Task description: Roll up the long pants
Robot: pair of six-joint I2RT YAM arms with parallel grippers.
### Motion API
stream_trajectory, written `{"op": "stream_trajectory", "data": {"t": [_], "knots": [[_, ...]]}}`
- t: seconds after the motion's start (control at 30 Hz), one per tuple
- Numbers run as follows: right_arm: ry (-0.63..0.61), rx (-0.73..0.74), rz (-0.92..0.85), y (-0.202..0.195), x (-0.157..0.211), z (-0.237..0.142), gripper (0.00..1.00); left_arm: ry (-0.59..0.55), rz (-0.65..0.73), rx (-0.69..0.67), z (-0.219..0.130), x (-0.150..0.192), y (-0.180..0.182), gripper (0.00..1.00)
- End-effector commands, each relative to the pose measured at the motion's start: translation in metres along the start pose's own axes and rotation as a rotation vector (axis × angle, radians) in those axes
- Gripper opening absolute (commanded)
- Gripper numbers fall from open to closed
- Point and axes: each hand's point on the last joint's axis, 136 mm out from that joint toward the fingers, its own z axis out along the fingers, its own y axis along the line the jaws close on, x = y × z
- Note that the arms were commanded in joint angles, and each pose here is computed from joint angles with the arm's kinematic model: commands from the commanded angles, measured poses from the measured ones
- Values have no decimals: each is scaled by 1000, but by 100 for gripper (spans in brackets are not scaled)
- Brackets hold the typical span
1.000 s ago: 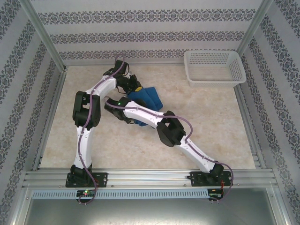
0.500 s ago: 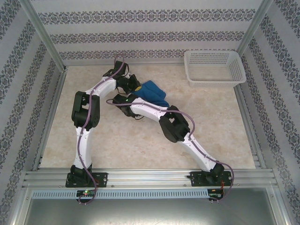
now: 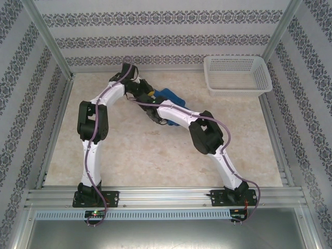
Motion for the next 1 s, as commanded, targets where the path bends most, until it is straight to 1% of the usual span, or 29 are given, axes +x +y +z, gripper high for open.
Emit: {"op": "stream_trajectory", "data": {"t": [0.0,0.03,0.07,0.1,0.13,0.23,0.37,0.53,0.6,0.7,0.77,0.97], "knots": [[-10,-58,144,-29,-2,-32,0,-61,-73,38,-40,-31,-1,39],[-8,-83,166,-31,-3,-35,0,-75,-69,68,-49,-37,-6,61],[-5,-116,189,-32,-3,-36,0,-87,-68,85,-58,-42,-10,82],[-2,-150,209,-32,-3,-38,0,-98,-68,91,-66,-46,-11,96],[8,-196,234,-32,-3,-39,0,-108,-65,99,-75,-50,-13,100],[56,-335,316,-33,-1,-40,0,-129,-63,118,-97,-56,-16,100],[73,-535,447,-36,-6,-41,0,-148,-77,111,-113,-58,-12,100],[107,-769,574,-35,-15,-42,0,-153,-77,107,-117,-53,-9,100],[120,-886,642,-34,-20,-43,0,-147,-84,105,-116,-53,-7,100],[98,-1036,738,-40,-32,-46,0,-140,-93,103,-112,-51,-3,100],[69,-1106,772,-45,-40,-49,0,-137,-96,101,-111,-50,-1,100],[-28,-1239,822,-58,-60,-61,0,-129,-104,96,-106,-49,5,100]]}}
